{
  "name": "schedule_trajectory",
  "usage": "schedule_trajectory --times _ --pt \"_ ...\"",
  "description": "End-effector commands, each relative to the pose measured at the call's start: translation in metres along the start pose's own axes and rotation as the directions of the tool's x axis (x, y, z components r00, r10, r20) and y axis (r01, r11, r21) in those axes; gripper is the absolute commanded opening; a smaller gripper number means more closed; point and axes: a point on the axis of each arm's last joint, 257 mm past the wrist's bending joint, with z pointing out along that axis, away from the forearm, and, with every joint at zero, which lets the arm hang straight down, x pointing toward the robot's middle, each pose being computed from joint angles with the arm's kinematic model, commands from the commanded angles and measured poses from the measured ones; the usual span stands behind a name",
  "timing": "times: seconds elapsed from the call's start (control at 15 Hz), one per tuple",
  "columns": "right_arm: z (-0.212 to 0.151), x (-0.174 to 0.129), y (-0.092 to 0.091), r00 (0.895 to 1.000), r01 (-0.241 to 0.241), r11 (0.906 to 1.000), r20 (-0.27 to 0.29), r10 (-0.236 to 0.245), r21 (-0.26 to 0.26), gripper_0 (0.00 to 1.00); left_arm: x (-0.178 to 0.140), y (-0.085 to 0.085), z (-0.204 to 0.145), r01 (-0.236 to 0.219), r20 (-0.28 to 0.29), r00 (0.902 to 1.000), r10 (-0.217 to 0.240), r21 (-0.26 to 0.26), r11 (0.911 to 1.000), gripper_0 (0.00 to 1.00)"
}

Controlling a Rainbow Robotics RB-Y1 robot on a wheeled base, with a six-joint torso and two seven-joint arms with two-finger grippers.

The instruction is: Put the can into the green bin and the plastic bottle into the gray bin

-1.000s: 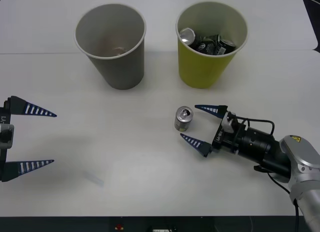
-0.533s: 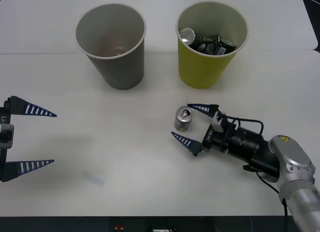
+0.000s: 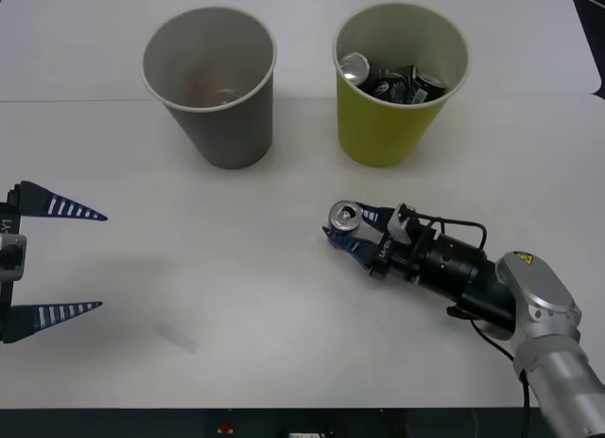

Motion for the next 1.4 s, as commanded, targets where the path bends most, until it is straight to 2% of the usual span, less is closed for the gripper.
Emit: schedule_trajectory --times 0.07,0.4,0.53,0.8,0.93,1.13,1.27,1.4 --pt "-0.002 -0.001 -0.001 1.0 0.002 1.0 0.005 -0.002 -0.002 0.0 0.0 0.0 0.0 0.0 0.0 1.0 0.0 0.0 1.0 1.0" --pt "-0.009 -0.005 -0.008 1.0 0.008 1.0 -0.001 -0.008 -0.005 0.0 0.0 0.0 0.0 0.0 0.0 1.0 0.0 0.0 1.0 1.0" --pt "-0.014 -0.012 -0.011 0.999 0.0 0.9991 -0.032 -0.001 -0.043 0.0 0.0 0.0 0.0 0.0 0.0 1.0 0.0 0.0 1.0 1.0" --pt "-0.039 -0.033 -0.018 0.994 -0.008 0.9976 -0.111 0.0 -0.068 0.0 0.0 0.0 0.0 0.0 0.0 1.0 0.0 0.0 1.0 1.0" --pt "-0.051 -0.044 -0.02 0.988 -0.012 0.998 -0.156 0.002 -0.062 0.0 0.0 0.0 0.0 0.0 0.0 1.0 0.0 0.0 1.0 1.0" --pt "-0.07 -0.056 -0.02 0.972 -0.011 0.9995 -0.234 0.004 -0.03 0.0 0.0 0.0 0.0 0.0 0.0 1.0 0.0 0.0 1.0 1.0" --pt "-0.079 -0.062 -0.019 0.964 -0.018 0.9998 -0.264 0.016 -0.006 0.0 0.0 0.0 0.0 0.0 0.0 1.0 0.0 0.0 1.0 1.0" --pt "-0.089 -0.069 -0.02 0.95 0.0 0.9998 -0.312 0.005 0.018 0.0 0.0 0.0 0.0 0.0 0.0 1.0 0.0 0.0 1.0 1.0"
